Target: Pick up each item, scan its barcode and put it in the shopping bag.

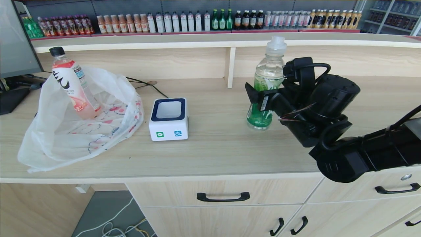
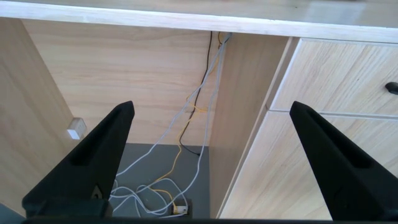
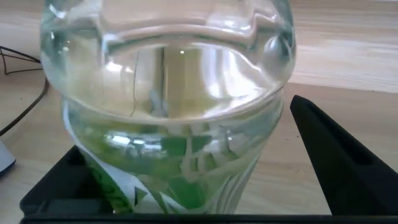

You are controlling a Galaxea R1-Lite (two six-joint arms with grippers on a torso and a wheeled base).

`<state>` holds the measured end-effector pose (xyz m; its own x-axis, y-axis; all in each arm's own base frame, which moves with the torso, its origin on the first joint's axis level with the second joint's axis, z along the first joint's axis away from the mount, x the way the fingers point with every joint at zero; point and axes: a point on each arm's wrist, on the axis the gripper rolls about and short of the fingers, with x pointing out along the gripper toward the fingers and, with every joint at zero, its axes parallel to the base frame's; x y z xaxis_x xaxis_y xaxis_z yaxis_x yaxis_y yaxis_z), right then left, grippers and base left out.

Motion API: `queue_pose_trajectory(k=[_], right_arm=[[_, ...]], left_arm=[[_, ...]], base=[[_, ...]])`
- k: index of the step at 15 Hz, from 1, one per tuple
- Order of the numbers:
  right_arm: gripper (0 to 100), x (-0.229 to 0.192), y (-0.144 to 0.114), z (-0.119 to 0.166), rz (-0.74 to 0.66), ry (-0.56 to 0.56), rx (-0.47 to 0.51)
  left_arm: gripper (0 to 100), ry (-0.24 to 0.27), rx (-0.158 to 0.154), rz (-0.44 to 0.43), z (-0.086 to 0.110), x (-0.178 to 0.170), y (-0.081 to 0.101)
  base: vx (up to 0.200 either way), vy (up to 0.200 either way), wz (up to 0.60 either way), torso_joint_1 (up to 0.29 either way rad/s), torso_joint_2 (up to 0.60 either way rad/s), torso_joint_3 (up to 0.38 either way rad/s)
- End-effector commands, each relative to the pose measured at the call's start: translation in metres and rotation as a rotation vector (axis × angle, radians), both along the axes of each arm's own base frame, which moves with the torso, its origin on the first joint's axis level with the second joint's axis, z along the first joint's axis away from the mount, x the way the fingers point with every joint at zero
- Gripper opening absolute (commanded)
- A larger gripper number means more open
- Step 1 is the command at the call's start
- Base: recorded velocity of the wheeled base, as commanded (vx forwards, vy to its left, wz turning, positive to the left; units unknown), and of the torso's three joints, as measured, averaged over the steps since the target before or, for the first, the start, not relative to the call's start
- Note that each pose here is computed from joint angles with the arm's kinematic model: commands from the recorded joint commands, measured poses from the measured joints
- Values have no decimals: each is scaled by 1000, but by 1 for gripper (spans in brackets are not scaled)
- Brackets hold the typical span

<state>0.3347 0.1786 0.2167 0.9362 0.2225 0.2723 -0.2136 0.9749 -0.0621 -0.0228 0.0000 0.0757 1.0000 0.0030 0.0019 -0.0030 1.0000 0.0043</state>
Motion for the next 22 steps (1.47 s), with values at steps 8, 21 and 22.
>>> queue_pose_trajectory(k=[8,21,22], right_arm=[[0,-1,0,3,-5,-9,4],[0,-8,-3,15,6,-36,19],[0,-9,-3,17,7,-41,20]], left_arm=[[100,-1,0,0,0,0,0],[100,-1,0,0,0,0,0],[100,-1,0,0,0,0,0]], base=[[0,0,0,0,0,0],[0,0,0,0,0,0],[0,0,0,0,0,0]])
